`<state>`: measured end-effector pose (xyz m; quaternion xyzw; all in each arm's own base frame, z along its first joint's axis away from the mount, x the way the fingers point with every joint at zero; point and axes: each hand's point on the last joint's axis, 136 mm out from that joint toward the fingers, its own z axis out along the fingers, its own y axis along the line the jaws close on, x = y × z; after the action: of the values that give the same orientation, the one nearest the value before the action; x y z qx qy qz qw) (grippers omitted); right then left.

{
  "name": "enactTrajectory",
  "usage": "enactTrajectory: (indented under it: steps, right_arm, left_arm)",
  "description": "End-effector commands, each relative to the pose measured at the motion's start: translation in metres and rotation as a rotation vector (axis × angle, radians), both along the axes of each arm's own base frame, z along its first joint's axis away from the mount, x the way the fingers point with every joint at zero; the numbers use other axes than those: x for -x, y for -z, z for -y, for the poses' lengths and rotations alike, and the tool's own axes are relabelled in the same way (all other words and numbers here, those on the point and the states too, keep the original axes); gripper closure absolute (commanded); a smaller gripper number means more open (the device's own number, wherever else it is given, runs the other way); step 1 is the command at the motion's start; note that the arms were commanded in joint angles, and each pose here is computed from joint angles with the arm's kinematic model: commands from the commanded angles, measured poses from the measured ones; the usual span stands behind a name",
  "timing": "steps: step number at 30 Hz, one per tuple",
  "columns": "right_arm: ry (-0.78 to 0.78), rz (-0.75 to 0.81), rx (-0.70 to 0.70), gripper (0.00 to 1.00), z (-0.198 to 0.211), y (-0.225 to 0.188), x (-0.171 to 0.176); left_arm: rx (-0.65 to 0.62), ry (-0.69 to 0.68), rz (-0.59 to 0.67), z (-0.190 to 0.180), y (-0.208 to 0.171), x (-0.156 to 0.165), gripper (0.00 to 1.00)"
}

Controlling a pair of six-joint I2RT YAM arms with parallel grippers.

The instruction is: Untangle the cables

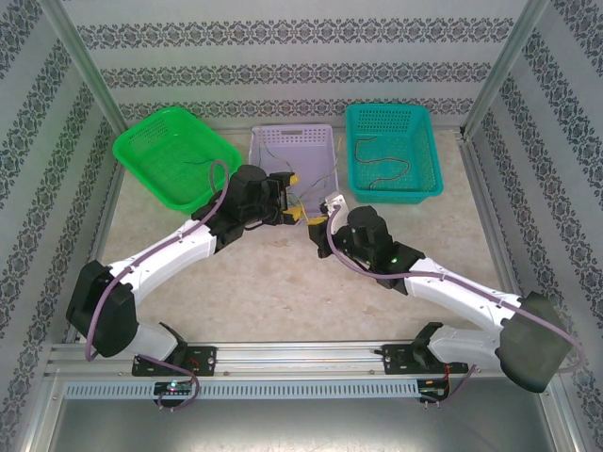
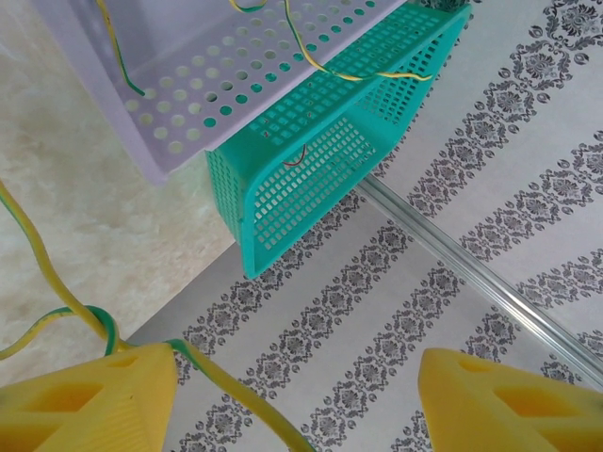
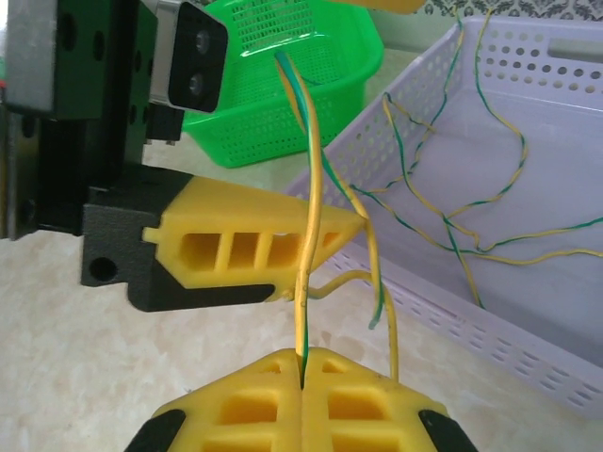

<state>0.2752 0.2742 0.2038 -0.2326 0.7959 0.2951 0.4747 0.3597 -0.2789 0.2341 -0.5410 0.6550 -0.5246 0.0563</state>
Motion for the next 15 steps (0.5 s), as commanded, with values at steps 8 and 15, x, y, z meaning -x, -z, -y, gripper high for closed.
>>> enactTrajectory:
  steps: [8,15]
  right_arm:
    - [0.066,0.01,-0.007,1.0,0.01,0.009,-0.015]
    - [-0.07,-0.067,-0.152,1.0,-0.01,-0.016,0.001]
  left_arm:
    - [0.213,-0.116,-0.162,0.002,-0.029,0.017,0.35]
    - [0.242,-0.147,-0.146,0.005,-0.014,0.006,0.35]
